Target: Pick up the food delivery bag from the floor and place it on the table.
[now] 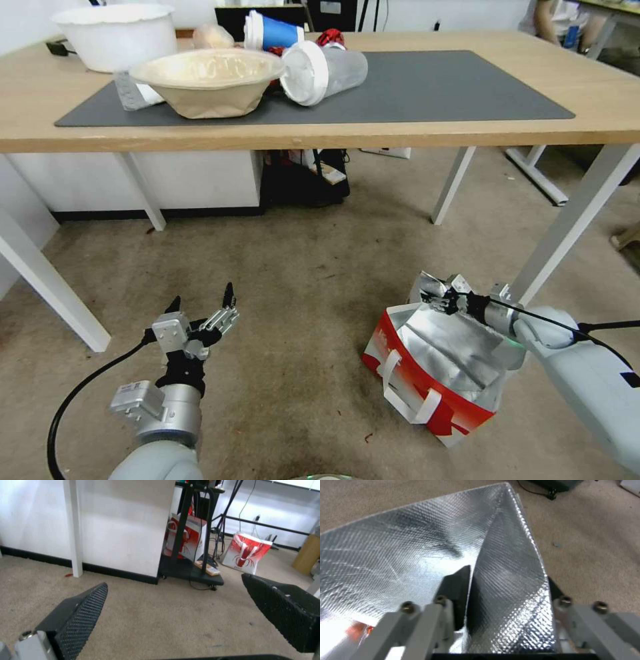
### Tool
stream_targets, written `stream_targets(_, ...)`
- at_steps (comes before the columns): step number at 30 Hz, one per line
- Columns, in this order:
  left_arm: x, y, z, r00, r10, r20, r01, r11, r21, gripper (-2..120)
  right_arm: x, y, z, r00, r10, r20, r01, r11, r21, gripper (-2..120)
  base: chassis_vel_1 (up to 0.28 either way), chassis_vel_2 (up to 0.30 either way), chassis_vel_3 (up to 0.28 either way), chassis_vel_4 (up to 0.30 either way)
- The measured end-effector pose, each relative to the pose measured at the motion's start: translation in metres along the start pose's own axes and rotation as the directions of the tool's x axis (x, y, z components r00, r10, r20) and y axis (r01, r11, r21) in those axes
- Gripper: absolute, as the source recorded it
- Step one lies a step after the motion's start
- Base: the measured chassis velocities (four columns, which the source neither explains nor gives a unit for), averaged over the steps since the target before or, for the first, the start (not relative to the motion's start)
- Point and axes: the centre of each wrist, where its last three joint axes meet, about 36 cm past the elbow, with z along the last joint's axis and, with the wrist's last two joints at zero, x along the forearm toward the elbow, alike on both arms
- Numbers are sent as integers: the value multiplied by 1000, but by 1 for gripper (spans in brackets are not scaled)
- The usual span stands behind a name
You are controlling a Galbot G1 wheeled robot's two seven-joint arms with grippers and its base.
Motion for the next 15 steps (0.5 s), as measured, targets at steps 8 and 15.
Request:
stream_targets(8, 0, 0, -1, 1000, 0, 5, 0, 1000, 1, 100, 7, -3, 1, 1000, 6, -8, -6, 1000, 7, 7, 0, 0, 0, 0)
stream_targets(15, 1, 1, -4, 1000, -7, 19, 7, 1000, -1, 100, 9, -2, 2, 995, -18, 96, 21, 999, -36, 0, 0, 0, 0, 0)
